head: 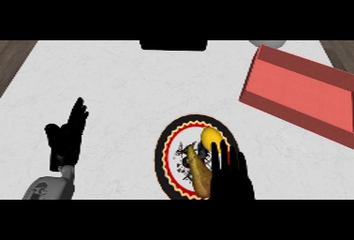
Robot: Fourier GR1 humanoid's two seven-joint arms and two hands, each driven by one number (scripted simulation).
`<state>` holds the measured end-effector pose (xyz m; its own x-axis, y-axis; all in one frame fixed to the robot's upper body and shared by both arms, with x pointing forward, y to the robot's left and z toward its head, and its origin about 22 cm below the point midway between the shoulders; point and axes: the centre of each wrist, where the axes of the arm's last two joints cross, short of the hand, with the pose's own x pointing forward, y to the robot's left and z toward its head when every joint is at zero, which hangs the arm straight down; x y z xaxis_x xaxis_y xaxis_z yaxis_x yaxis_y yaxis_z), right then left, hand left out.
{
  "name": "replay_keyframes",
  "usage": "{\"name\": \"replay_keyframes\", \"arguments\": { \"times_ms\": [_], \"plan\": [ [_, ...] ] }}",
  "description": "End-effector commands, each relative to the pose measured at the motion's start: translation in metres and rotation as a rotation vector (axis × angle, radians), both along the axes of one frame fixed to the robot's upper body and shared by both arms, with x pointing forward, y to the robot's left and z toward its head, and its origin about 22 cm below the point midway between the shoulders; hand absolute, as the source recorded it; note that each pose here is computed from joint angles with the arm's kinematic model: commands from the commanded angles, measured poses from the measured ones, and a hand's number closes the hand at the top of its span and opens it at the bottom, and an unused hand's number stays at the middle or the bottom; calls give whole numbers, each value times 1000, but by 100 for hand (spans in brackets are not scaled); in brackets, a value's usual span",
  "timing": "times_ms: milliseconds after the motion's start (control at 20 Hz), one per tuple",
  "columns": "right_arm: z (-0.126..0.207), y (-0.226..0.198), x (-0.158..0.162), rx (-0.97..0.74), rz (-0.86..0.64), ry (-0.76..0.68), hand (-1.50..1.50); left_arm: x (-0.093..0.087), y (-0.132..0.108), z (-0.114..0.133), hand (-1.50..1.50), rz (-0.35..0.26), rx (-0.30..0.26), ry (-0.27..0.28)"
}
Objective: Pick the pear from the plate and place it in the cardboard box
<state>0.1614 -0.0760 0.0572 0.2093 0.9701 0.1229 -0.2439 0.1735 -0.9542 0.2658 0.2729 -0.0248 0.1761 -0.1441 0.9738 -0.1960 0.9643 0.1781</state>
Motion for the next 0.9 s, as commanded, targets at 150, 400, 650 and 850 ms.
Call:
{"name": "replay_keyframes", "arguments": {
  "times_ms": [150, 400, 650, 850],
  "plan": [
    [-22, 35, 41, -66, -95, 32, -150, 5, 1, -5, 0, 22, -25, 15],
    [-35, 49, 51, -71, -105, 32, -150, 7, 2, 0, 0, 16, -7, 2],
    [-78, 41, 58, -57, 19, -47, 150, -13, 3, 1, 0, 19, -11, 17],
    [-56, 59, 51, -102, 23, -122, 150, -1, 16, -8, 0, 24, -5, 22]
  ]
}}
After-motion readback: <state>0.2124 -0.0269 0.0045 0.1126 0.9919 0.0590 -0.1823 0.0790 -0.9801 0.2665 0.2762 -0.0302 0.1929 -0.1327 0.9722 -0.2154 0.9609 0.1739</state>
